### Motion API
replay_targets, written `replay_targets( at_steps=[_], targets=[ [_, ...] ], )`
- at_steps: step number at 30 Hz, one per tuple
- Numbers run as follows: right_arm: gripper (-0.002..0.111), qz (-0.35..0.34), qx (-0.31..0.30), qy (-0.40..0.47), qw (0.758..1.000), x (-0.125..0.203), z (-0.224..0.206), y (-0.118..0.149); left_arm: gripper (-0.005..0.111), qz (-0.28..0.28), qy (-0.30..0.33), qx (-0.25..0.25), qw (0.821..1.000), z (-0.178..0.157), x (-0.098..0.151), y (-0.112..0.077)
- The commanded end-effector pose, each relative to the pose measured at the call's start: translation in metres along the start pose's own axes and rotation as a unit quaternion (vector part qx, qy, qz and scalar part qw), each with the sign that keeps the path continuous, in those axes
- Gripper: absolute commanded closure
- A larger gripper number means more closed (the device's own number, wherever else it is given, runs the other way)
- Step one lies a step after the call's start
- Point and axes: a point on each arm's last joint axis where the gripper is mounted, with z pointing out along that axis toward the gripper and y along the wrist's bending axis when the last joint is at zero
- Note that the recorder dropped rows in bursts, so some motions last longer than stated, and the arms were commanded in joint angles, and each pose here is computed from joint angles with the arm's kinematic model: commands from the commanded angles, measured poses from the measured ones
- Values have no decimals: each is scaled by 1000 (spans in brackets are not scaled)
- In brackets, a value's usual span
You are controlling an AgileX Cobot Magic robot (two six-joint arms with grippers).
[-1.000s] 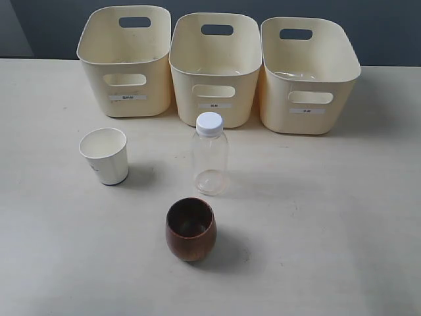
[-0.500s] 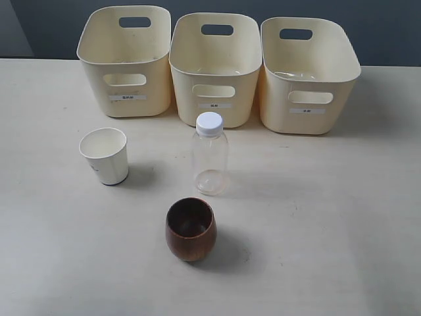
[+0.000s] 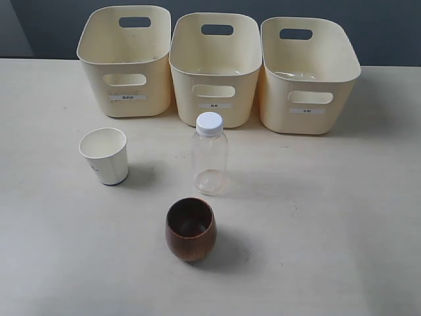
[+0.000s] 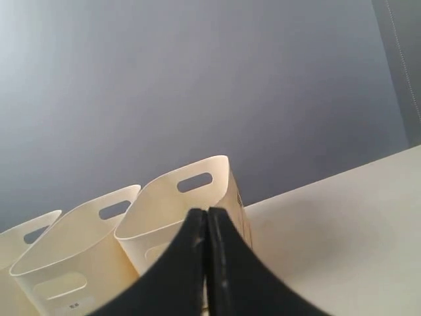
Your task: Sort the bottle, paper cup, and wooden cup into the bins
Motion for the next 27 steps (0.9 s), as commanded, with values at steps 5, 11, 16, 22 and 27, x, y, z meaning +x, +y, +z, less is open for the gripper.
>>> replay_targets(
  at_steps=[5,11,16,22,27],
  targets=[
    [109,36,-9,-94,995,-25,-3,4,107,3,-5,-1,1000,0,0,0],
    [109,-15,-42,-180,983,-98,-9,35,107,3,-5,-1,1000,0,0,0],
    [109,-110,-30,-122,986,-136,17,55,107,3,-5,-1,1000,0,0,0],
    [109,-119,-43,-71,989,-157,49,69,107,3,-5,-1,1000,0,0,0],
    [109,-147,-95,-16,984,-157,79,88,107,3,-5,-1,1000,0,0,0]
  ],
)
